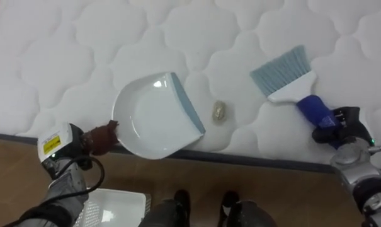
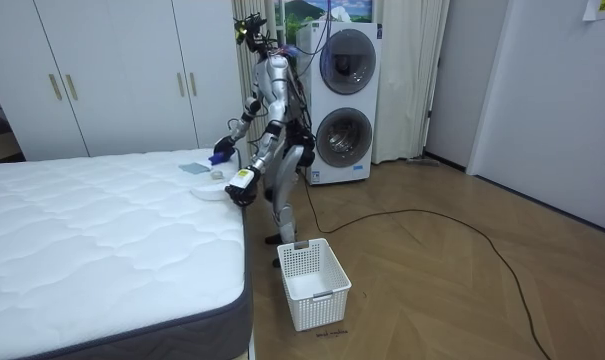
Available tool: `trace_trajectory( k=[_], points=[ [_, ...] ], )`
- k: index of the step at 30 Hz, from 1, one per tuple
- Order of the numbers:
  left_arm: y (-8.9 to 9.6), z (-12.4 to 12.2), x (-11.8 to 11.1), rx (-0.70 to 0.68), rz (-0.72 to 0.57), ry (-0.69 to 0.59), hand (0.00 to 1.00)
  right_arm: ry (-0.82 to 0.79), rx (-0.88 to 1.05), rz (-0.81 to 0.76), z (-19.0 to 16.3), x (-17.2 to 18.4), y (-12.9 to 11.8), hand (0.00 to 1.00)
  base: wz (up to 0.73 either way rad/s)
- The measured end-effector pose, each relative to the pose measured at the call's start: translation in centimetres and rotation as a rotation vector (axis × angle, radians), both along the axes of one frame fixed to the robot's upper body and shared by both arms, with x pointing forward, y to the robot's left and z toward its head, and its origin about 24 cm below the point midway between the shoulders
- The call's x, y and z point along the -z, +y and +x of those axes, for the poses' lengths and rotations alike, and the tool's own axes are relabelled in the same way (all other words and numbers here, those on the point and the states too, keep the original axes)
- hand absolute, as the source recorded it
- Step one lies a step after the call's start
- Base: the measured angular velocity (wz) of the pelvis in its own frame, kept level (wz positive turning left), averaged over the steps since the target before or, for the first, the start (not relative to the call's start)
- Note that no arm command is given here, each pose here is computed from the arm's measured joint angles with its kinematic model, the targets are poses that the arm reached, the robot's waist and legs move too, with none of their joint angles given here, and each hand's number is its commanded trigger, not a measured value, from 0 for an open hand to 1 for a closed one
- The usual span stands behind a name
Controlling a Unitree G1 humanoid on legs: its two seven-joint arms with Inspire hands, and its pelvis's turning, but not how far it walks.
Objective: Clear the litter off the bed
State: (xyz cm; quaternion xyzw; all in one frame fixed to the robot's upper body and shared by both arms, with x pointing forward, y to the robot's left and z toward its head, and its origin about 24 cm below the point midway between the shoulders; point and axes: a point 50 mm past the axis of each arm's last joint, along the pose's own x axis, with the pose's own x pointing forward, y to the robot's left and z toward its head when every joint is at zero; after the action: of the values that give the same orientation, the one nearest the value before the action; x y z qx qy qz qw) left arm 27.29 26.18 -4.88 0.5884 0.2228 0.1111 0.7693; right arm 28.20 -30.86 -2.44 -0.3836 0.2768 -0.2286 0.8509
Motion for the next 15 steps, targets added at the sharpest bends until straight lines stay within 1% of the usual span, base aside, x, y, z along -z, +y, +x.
trace_trajectory(
  k=[1,3,4,6,10,12,13,15],
  points=[
    [0.1,0.1,-0.2,0.007,0.012,-0.006,1.00,0.007,-0.010,-0.015,0.1,-0.1,-0.1,1.00,0.00],
    [0.7,0.8,-1.2,0.046,0.086,-0.026,1.00,0.030,-0.044,-0.091,0.6,-1.1,-0.8,1.00,0.00],
    [0.8,1.0,-1.5,0.052,0.102,-0.034,1.00,0.035,-0.053,-0.113,0.8,-1.4,-0.9,1.00,-0.03],
    [1.1,1.4,-2.2,0.065,0.143,-0.053,1.00,0.060,-0.082,-0.196,1.1,-2.2,-1.6,1.00,-0.02],
    [1.5,1.8,-2.8,0.083,0.210,-0.058,1.00,0.101,-0.137,-0.319,1.7,-3.4,-2.1,1.00,-0.01],
    [1.8,1.9,-3.2,0.088,0.230,-0.064,1.00,0.131,-0.185,-0.406,2.2,-4.2,-2.3,1.00,-0.02],
    [1.8,1.9,-3.2,0.091,0.238,-0.061,1.00,0.137,-0.199,-0.428,2.4,-4.5,-2.2,1.00,-0.07],
    [2.0,1.9,-3.3,0.086,0.255,-0.053,1.00,0.173,-0.281,-0.535,3.2,-5.4,-1.8,1.00,-0.11]
  ],
)
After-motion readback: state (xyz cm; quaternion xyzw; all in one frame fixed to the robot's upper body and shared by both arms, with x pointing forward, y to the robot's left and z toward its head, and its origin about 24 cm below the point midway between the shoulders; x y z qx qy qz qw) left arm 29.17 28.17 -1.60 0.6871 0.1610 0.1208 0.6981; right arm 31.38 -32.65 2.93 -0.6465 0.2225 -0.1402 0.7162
